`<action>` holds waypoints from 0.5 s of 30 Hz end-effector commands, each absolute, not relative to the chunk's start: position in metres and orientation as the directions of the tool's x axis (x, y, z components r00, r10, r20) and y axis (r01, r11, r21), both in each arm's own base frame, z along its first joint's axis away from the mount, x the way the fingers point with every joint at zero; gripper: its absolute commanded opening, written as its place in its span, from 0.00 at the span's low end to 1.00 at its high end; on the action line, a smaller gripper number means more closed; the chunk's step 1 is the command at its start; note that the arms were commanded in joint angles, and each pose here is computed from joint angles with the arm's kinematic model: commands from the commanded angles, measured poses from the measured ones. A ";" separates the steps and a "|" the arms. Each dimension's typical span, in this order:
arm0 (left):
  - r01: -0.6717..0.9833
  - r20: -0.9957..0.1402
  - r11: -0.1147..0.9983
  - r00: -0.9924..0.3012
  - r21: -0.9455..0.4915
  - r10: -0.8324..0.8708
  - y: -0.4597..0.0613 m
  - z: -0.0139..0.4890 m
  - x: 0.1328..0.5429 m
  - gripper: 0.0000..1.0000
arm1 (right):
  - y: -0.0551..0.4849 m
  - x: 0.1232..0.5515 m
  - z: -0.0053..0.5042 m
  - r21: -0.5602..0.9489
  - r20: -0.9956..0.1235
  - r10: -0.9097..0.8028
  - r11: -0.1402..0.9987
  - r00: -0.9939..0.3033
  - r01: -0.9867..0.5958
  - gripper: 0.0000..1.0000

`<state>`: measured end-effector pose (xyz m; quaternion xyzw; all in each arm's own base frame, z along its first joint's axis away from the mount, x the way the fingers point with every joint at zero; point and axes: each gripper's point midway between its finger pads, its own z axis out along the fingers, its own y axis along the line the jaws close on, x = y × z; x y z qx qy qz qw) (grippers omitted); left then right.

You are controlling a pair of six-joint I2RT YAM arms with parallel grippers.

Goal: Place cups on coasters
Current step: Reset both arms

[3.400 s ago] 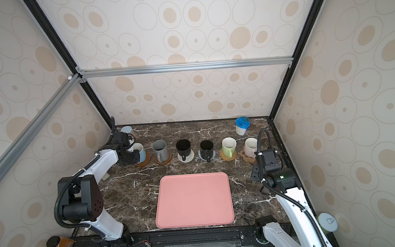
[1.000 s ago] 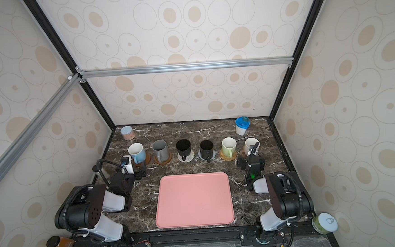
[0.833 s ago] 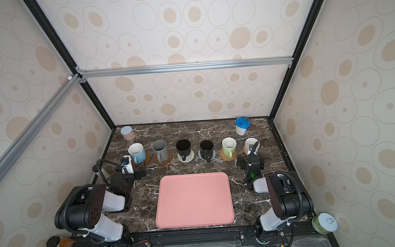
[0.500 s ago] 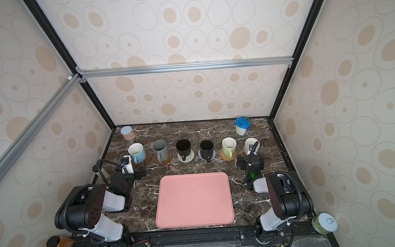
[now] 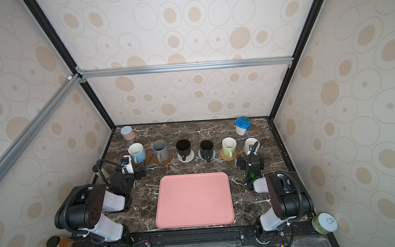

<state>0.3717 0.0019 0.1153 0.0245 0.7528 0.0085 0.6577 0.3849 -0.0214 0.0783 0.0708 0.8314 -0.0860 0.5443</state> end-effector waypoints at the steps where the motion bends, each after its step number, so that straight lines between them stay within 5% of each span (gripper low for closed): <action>1: 0.033 -0.994 0.997 -0.077 0.073 0.075 0.000 0.131 0.377 1.00 | -0.022 0.391 0.089 -0.072 -0.927 0.012 0.976 -0.375 0.208 1.00; 15: 0.034 -0.994 0.997 -0.077 0.073 0.075 -0.001 0.131 0.377 1.00 | -0.021 0.391 0.087 -0.074 -0.924 0.011 0.976 -0.382 0.206 1.00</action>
